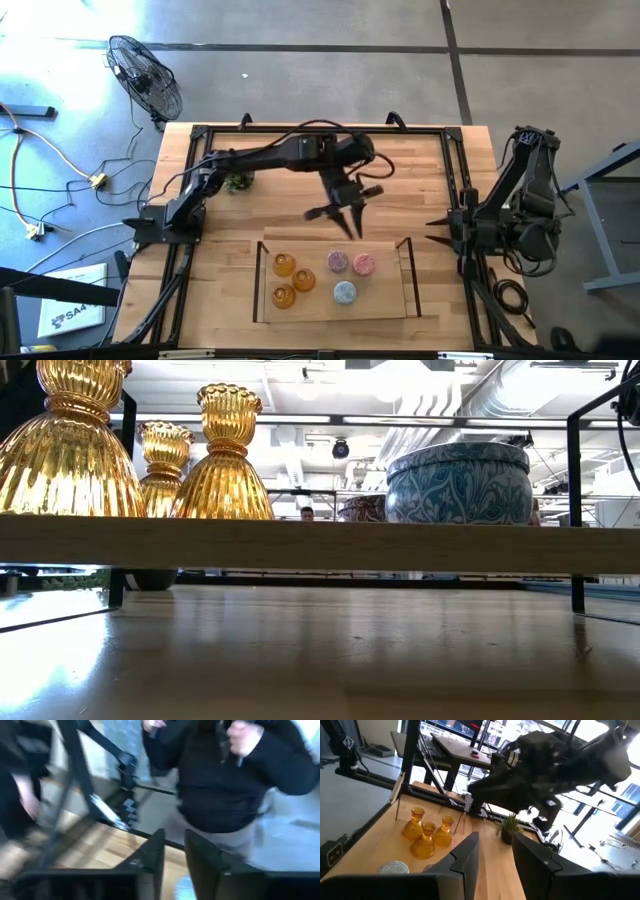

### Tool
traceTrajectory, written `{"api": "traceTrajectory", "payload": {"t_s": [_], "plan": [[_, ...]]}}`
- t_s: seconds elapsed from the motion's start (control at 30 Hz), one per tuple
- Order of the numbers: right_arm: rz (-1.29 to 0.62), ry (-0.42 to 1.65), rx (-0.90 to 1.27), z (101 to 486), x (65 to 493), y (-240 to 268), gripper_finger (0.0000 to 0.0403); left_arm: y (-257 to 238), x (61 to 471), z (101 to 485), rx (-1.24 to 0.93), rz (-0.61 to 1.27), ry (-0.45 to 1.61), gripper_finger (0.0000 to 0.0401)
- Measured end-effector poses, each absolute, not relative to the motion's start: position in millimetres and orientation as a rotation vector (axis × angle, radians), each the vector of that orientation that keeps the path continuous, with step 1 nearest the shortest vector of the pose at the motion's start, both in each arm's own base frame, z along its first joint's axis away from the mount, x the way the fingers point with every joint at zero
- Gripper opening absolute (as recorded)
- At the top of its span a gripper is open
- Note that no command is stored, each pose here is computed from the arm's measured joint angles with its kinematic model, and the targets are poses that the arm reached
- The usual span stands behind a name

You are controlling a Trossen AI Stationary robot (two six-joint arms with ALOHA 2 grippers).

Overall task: Pick & Place candle stick holders
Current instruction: Return to Home Position

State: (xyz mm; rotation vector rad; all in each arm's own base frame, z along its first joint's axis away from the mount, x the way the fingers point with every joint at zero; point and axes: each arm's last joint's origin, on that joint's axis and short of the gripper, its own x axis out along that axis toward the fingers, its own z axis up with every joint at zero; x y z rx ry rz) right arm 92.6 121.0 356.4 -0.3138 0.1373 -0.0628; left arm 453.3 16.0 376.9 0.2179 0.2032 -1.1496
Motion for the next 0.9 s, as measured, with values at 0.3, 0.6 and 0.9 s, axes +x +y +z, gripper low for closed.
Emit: {"api": "traceTrajectory", "payload": {"t_s": [0.3, 0.6, 0.9], "plan": [[-0.061, 0.117, -0.308, 361.6, 89.4, 114.8, 0.0112, 17.2, 472.9, 410.2, 0.477, -0.624, 0.105, 0.0003], [-0.066, 0.109, -0.294, 363.1, 89.2, 114.5, 0.0112, 23.5, 472.7, 404.4, 0.469, -0.579, 0.172, 0.0001], [-0.089, 0.109, -0.347, 364.1, 89.3, 111.6, 0.0112, 63.5, 454.1, 390.8, 0.322, -0.876, 0.200, 0.0000]]}}
